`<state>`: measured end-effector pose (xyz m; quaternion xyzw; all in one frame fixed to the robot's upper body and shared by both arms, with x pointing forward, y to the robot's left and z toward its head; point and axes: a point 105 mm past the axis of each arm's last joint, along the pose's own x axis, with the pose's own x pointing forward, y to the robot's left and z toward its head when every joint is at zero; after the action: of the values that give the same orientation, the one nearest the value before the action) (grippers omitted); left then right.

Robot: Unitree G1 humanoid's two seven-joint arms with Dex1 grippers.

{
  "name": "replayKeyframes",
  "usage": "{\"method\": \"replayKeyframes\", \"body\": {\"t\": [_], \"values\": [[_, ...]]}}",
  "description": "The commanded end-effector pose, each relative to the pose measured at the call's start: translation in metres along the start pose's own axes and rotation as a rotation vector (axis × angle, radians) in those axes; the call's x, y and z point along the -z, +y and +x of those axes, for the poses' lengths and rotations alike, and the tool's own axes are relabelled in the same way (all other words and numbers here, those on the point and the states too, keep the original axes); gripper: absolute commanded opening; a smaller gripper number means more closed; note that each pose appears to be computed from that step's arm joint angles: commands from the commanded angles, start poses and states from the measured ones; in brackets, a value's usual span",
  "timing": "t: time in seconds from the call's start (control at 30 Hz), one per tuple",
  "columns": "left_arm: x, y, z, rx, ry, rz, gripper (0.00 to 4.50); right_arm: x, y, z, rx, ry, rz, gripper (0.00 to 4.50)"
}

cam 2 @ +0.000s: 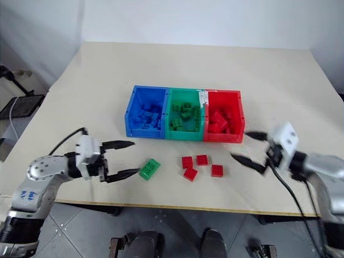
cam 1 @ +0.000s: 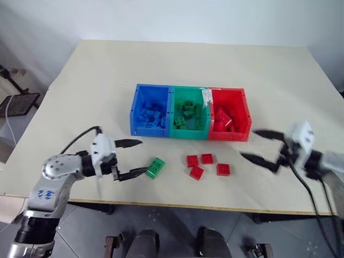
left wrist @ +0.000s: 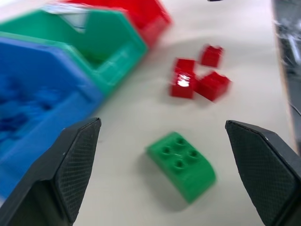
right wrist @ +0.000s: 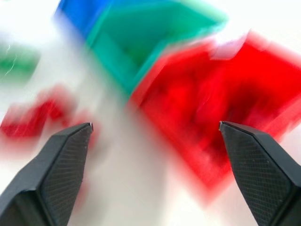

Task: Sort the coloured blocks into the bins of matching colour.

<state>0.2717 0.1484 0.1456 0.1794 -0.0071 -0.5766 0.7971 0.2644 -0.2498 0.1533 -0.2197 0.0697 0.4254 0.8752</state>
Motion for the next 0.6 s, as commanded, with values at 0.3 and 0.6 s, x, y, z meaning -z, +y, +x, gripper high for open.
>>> {"method": "replayKeyframes", "body": {"t": [0.3, 0.6], "values": [[-0.001, -0.001, 0.005, 0.04, -0.007, 0.075, 4.5, 0.007, 0.016, 0.014, -0.208, 0.043, -0.063, 4.49], [-0.001, -0.003, 0.001, 0.014, -0.001, 0.09, 4.5, 0.01, 0.039, 0.072, -0.386, 0.101, -0.036, 4.11]]}}
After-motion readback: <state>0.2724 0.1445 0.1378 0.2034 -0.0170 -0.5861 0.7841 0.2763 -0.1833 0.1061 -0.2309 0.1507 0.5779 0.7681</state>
